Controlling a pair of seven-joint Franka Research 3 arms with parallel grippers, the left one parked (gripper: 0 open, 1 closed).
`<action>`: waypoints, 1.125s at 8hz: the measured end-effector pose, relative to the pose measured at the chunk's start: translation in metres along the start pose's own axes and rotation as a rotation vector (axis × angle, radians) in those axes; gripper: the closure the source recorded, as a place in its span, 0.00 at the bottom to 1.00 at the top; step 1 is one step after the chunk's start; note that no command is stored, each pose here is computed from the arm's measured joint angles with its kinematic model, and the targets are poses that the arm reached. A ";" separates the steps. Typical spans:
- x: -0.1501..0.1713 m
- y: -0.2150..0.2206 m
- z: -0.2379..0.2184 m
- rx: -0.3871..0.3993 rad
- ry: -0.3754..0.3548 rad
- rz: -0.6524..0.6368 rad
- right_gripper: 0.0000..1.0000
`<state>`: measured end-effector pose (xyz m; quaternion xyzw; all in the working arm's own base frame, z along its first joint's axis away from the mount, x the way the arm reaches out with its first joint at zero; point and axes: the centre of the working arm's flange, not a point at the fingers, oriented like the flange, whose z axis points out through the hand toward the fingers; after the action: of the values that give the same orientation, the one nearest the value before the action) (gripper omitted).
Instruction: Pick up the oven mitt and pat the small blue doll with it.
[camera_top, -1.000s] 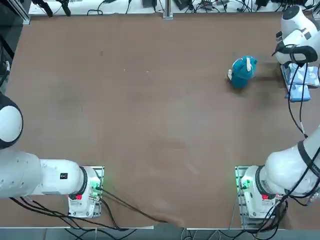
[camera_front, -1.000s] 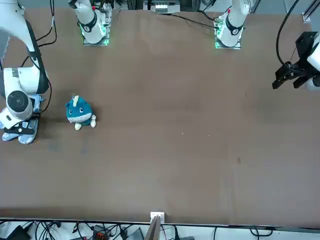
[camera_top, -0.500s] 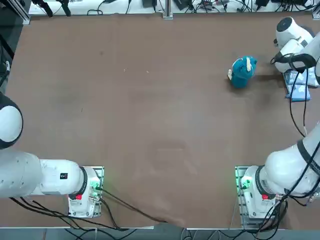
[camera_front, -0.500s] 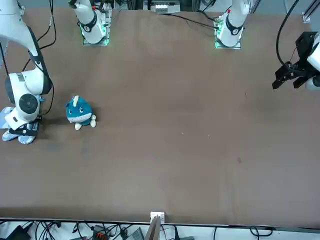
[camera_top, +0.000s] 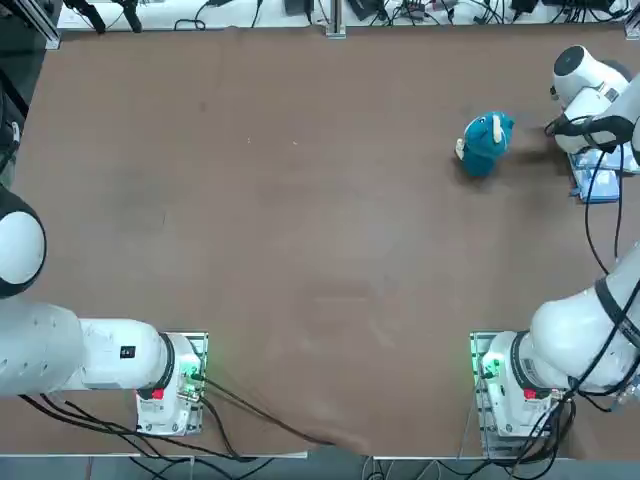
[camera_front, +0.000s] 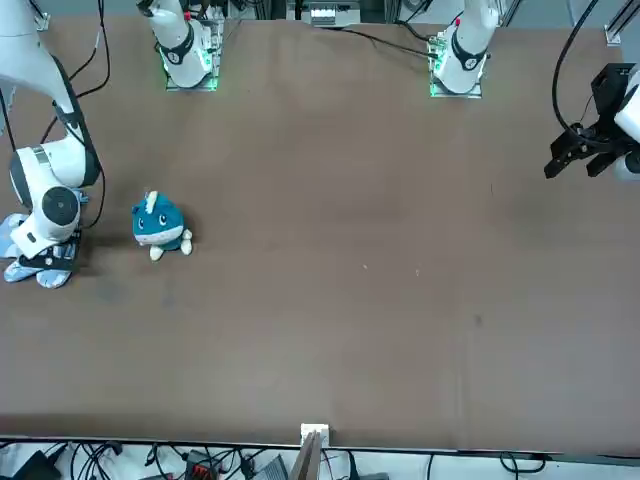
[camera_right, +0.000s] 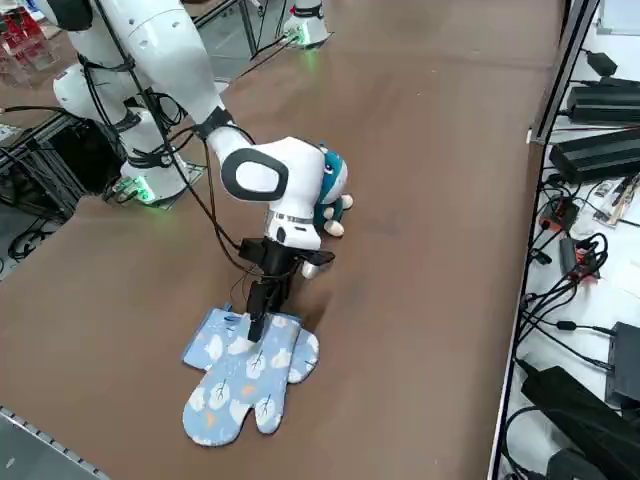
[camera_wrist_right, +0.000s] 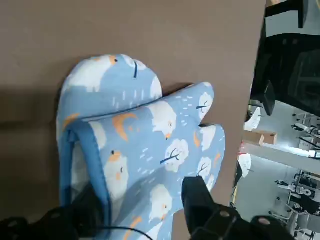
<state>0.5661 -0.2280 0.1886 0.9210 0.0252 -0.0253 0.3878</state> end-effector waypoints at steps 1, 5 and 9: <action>-0.001 -0.002 0.004 -0.005 0.001 0.006 0.22; 0.005 0.001 -0.005 -0.009 0.019 0.017 0.97; 0.015 0.057 -0.065 0.006 0.039 -0.001 0.97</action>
<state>0.5864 -0.2203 0.2737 0.9224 0.0332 -0.0074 0.3846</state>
